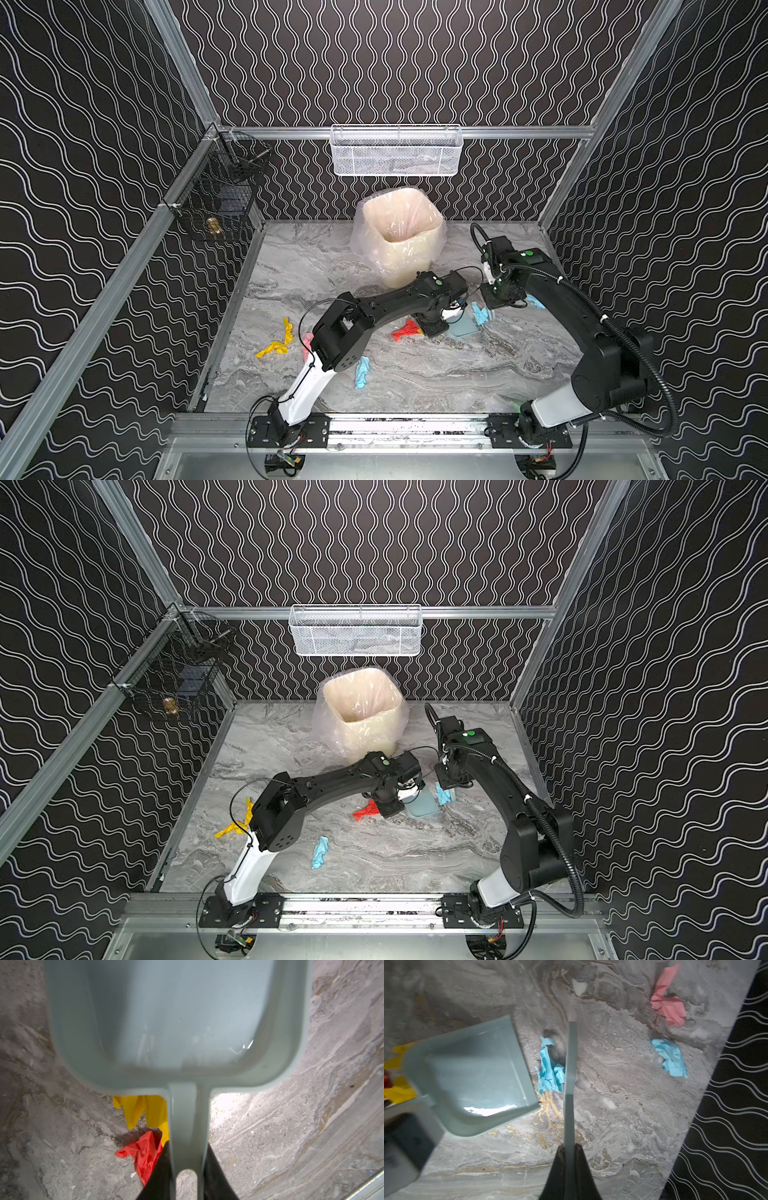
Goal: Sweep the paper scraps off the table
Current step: 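Sweep the light-blue scrap into the teal dustpan with the right gripper's brush, then lift the dustpan toward the bin with the left gripper while the right withdraws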
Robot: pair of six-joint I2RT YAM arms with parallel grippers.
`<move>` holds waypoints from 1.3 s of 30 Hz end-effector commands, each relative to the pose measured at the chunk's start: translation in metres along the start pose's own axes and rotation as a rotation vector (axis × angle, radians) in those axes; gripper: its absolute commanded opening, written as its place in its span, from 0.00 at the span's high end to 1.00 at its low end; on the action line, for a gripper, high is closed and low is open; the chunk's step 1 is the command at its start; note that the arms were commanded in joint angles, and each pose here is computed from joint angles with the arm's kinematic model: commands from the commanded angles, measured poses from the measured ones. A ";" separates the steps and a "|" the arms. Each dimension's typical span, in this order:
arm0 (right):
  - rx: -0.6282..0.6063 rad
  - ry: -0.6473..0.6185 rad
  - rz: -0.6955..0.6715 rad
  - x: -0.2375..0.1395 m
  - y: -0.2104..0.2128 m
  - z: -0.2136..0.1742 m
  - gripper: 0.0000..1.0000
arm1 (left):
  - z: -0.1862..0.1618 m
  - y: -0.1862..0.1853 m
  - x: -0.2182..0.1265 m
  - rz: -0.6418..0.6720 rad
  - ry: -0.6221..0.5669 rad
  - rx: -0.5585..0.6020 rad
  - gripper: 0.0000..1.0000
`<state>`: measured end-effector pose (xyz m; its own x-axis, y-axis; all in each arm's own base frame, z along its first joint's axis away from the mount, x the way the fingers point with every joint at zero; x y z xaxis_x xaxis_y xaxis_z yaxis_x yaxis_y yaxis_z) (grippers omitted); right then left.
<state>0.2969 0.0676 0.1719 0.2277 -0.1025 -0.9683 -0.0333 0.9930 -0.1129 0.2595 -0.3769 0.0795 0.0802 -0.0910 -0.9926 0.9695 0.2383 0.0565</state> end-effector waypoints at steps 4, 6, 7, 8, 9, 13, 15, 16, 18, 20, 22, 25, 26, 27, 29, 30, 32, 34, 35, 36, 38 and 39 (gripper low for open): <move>-0.040 -0.024 0.182 -0.022 0.036 -0.003 1.00 | -0.007 -0.002 0.005 -0.010 0.030 0.015 1.00; -0.049 -0.029 0.219 -0.028 0.045 -0.005 1.00 | -0.007 -0.001 0.006 -0.006 0.022 0.010 1.00; -0.051 -0.033 0.230 -0.031 0.047 -0.005 1.00 | -0.007 -0.001 0.005 0.000 0.014 0.007 1.00; -0.048 -0.038 0.235 -0.033 0.048 -0.005 1.00 | -0.007 -0.001 0.004 0.004 0.008 0.004 1.00; -0.042 -0.042 0.232 -0.035 0.047 -0.006 1.00 | -0.007 0.000 0.002 0.008 -0.004 0.000 1.00; 0.001 -0.065 0.148 -0.040 0.029 -0.006 1.00 | -0.007 0.001 -0.005 0.029 -0.064 -0.023 1.00; 0.041 -0.094 0.143 -0.051 0.018 -0.004 1.00 | -0.009 0.002 -0.009 0.040 -0.097 -0.042 1.00; 0.058 -0.116 0.146 -0.056 0.014 -0.003 1.00 | -0.009 0.002 -0.011 0.040 -0.113 -0.048 1.00; 0.094 -0.175 0.147 -0.069 0.006 0.001 1.00 | -0.010 0.002 -0.015 0.043 -0.139 -0.065 1.00; 0.135 -0.223 0.149 -0.080 -0.003 0.004 1.00 | -0.011 0.001 -0.018 0.042 -0.159 -0.075 1.00; 0.177 -0.271 0.164 -0.090 -0.012 0.007 1.00 | -0.011 0.001 -0.023 0.048 -0.187 -0.085 1.00; 0.231 -0.338 0.181 -0.100 -0.025 0.011 1.00 | -0.012 -0.001 -0.036 0.052 -0.231 -0.095 1.00; 0.247 -0.354 0.187 -0.101 -0.028 0.011 1.00 | -0.013 -0.002 -0.041 0.052 -0.242 -0.097 1.00; 0.257 -0.364 0.194 -0.102 -0.031 0.012 1.00 | -0.014 -0.002 -0.046 0.055 -0.253 -0.100 1.00; 0.272 -0.373 0.206 -0.102 -0.034 0.012 1.00 | -0.018 -0.004 -0.059 0.056 -0.275 -0.110 1.00; 0.276 -0.377 0.215 -0.102 -0.035 0.013 1.00 | -0.021 -0.006 -0.069 0.057 -0.288 -0.116 1.00; 0.283 -0.387 0.234 -0.102 -0.035 0.014 1.00 | -0.029 -0.008 -0.086 0.064 -0.299 -0.128 1.00; 0.287 -0.396 0.256 -0.101 -0.034 0.016 1.00 | -0.038 -0.009 -0.106 0.074 -0.300 -0.138 1.00; 0.288 -0.402 0.269 -0.101 -0.033 0.016 1.00 | -0.043 -0.011 -0.116 0.079 -0.298 -0.142 1.00; 0.288 -0.405 0.280 -0.100 -0.033 0.017 1.00 | -0.048 -0.012 -0.127 0.081 -0.301 -0.145 1.00; 0.290 -0.412 0.295 -0.099 -0.033 0.018 1.00 | -0.059 -0.014 -0.144 0.095 -0.295 -0.153 1.00; 0.289 -0.410 0.301 -0.098 -0.032 0.019 1.00 | -0.065 -0.015 -0.153 0.103 -0.289 -0.156 1.00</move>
<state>0.2860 0.0412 0.2689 0.5735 0.1123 -0.8114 0.1258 0.9667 0.2227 0.2275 -0.3253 0.2124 0.2670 -0.3810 -0.8852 0.9192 0.3767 0.1151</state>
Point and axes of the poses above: each gripper's point midway between its finger pads, its own x axis out along the fingers, its own y axis along the line the jaws close on, z = x × y, the point moved 3 cm from there along -x, back along the fingers, and after that the axes turned 11 degrees about x, right-handed, at the moved point
